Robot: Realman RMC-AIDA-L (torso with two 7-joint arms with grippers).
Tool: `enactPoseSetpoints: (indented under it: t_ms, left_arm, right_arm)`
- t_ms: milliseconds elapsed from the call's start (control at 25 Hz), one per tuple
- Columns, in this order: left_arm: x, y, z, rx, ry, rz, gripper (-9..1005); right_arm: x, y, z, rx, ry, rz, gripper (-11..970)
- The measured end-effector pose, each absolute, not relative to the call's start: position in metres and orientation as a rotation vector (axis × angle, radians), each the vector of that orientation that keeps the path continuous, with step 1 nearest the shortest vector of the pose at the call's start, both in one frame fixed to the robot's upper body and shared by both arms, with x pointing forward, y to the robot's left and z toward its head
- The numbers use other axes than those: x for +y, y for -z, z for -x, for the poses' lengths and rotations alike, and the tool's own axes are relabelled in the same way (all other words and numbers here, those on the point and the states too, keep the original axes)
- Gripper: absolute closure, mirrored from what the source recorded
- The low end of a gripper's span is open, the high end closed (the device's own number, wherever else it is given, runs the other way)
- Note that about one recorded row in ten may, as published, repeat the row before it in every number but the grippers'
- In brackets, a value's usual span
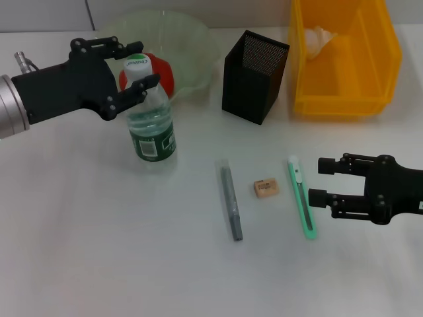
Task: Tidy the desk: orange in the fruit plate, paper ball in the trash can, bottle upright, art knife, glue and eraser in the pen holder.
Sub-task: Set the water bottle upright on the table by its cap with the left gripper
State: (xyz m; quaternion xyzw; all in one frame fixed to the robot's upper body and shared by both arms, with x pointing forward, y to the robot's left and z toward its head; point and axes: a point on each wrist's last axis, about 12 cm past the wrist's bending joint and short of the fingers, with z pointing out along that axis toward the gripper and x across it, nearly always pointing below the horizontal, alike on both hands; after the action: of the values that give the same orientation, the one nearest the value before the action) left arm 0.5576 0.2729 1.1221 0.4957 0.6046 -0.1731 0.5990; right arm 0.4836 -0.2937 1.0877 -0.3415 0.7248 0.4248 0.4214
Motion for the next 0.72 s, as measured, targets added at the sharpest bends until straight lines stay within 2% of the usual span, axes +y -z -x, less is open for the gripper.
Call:
enactPoseSetpoints:
  t_ms: [720]
  left_arm:
    - [0.2707, -1.1125, -0.5592, 1.383, 0.414, -1.027, 382]
  right_arm:
    - [-0.2931, -1.0866, -0.4841, 1.826, -1.063, 0.866, 228]
